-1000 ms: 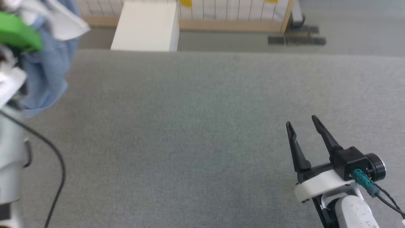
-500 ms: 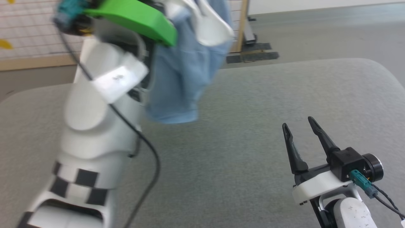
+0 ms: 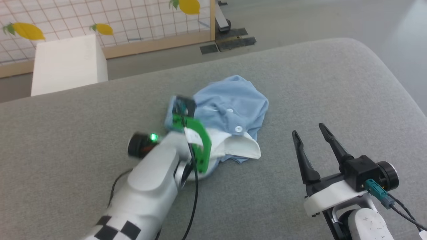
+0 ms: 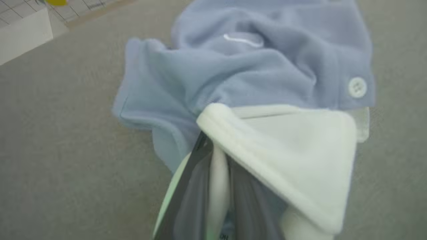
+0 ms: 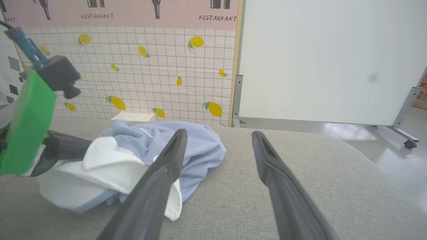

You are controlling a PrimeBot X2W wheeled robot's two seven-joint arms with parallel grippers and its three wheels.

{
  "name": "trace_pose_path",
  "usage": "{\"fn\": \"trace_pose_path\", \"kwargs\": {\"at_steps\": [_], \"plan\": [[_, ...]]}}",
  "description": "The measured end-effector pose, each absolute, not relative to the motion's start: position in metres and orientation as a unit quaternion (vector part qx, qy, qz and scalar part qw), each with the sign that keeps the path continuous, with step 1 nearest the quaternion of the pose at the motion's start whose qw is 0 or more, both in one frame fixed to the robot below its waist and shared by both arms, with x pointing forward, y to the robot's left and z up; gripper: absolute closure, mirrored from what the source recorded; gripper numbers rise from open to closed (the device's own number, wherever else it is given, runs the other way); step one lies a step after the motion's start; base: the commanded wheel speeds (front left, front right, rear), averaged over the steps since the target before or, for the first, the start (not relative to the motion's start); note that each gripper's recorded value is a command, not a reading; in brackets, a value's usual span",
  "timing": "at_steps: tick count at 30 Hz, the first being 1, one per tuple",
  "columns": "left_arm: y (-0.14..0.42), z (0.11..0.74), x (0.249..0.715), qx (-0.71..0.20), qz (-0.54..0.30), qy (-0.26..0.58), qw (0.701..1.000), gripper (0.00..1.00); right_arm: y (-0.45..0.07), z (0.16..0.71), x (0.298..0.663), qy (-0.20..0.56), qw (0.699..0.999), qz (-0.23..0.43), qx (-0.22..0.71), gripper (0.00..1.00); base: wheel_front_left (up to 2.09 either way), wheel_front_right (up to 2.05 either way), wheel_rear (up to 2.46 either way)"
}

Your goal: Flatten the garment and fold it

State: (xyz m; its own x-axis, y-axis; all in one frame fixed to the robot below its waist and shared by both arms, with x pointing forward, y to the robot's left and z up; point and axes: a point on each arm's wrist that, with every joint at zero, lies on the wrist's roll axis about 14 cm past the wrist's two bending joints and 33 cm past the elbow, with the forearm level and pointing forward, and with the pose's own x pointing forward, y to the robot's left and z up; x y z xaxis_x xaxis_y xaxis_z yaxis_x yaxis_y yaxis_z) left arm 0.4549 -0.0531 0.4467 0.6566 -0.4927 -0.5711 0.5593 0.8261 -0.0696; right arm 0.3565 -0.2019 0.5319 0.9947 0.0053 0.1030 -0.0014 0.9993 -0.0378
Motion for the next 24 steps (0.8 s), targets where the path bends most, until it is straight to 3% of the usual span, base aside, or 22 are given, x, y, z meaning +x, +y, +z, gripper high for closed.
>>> {"fn": "trace_pose_path", "kwargs": {"at_steps": [5, 6, 7, 11, 18, 19, 24], "plan": [[-0.041, 0.393, 0.424, 0.073, -0.295, 0.422, 0.854, 1.0, -0.205, 0.524, 0.358, -0.039, 0.999, -0.003, -0.018, 0.0, 0.0, 0.0, 0.0], [-0.04, 0.393, 0.423, 0.067, -0.295, 0.429, 0.851, 0.7, -0.205, 0.523, 0.359, -0.038, 0.999, -0.004, -0.017, 0.0, 0.0, 0.0, 0.0], [-0.042, 0.395, 0.423, 0.061, -0.297, 0.427, 0.852, 0.04, -0.205, 0.522, 0.36, -0.037, 0.999, -0.003, -0.017, 0.0, 0.0, 0.0, 0.0], [-0.042, 0.412, 0.435, 0.037, -0.292, 0.377, 0.878, 0.0, -0.197, 0.521, 0.365, -0.037, 0.999, 0.011, -0.015, 0.0, 0.0, 0.0, 0.0], [-0.041, 0.501, 0.469, -0.043, -0.286, 0.177, 0.941, 0.0, -0.184, 0.529, 0.371, -0.051, 0.998, 0.03, -0.012, 0.0, 0.0, 0.0, 0.0], [-0.022, 0.536, 0.476, -0.064, -0.269, 0.1, 0.956, 0.0, -0.18, 0.535, 0.372, -0.06, 0.997, 0.037, -0.011, 0.0, 0.0, 0.0, 0.0], [0.035, 0.559, 0.467, -0.091, -0.205, 0.013, 0.974, 0.0, -0.175, 0.544, 0.369, -0.073, 0.996, 0.043, -0.01, 0.0, 0.0, 0.0, 0.0]]}}
